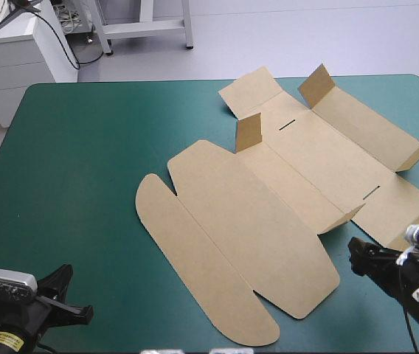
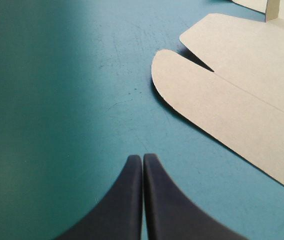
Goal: Fold the box
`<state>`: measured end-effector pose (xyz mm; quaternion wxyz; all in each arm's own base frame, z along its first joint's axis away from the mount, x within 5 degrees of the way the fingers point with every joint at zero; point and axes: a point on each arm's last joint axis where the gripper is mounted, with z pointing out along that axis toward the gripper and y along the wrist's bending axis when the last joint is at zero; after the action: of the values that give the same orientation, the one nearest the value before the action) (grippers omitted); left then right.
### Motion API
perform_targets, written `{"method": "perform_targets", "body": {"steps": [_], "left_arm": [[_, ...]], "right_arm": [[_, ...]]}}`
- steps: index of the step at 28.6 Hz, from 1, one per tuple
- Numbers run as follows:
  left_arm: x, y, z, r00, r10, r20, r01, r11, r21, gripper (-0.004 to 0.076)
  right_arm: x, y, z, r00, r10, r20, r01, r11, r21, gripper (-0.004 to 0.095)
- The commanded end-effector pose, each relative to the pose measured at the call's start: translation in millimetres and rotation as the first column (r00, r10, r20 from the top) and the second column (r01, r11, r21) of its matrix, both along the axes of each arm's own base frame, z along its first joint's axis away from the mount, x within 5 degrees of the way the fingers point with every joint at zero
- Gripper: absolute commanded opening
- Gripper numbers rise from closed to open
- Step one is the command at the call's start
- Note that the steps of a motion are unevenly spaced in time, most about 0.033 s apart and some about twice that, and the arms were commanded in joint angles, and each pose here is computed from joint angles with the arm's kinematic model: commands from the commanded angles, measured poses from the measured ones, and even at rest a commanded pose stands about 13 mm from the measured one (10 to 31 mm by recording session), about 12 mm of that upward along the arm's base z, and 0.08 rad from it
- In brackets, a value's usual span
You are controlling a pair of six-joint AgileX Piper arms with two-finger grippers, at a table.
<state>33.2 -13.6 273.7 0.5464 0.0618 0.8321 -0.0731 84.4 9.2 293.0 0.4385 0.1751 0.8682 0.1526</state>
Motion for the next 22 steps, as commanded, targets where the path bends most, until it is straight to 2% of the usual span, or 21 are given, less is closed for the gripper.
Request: {"method": "perform_targets", "body": {"steps": [1,2,7,14,16,18,22], "left_arm": [[3,0,13,0.997,0.002,0.077,-0.001,1.000,-0.023,-0.0008],[3,0,13,0.997,0.002,0.077,-0.001,1.000,-0.023,-0.0008],[3,0,13,0.997,0.002,0.077,-0.001,1.000,-0.023,-0.0008],[3,0,13,0.997,0.002,0.077,-0.001,1.000,-0.023,-0.0008],[3,0,13,0.997,0.002,0.077,-0.001,1.000,-0.023,-0.0008],[3,0,13,0.997,0.002,0.077,-0.001,1.000,-0.023,-0.0008],[3,0,13,0.997,0.002,0.077,-0.001,1.000,-0.023,-0.0008]], "right_arm": [[33,-5,16,0.998,-0.062,-0.010,0.062,0.996,0.058,0.0788],[48,-6,16,0.995,-0.090,-0.051,0.095,0.991,0.094,0.0788],[90,-8,11,0.980,-0.098,-0.173,0.126,0.979,0.160,0.0787],[135,-6,4,0.957,-0.096,-0.275,0.171,0.950,0.262,0.0780],[144,-6,-1,0.945,-0.098,-0.313,0.192,0.939,0.285,0.0741],[150,-6,-6,0.925,-0.124,-0.359,0.248,0.914,0.322,0.0681],[160,-7,-18,0.903,-0.139,-0.406,0.284,0.902,0.325,0.0477]]}}
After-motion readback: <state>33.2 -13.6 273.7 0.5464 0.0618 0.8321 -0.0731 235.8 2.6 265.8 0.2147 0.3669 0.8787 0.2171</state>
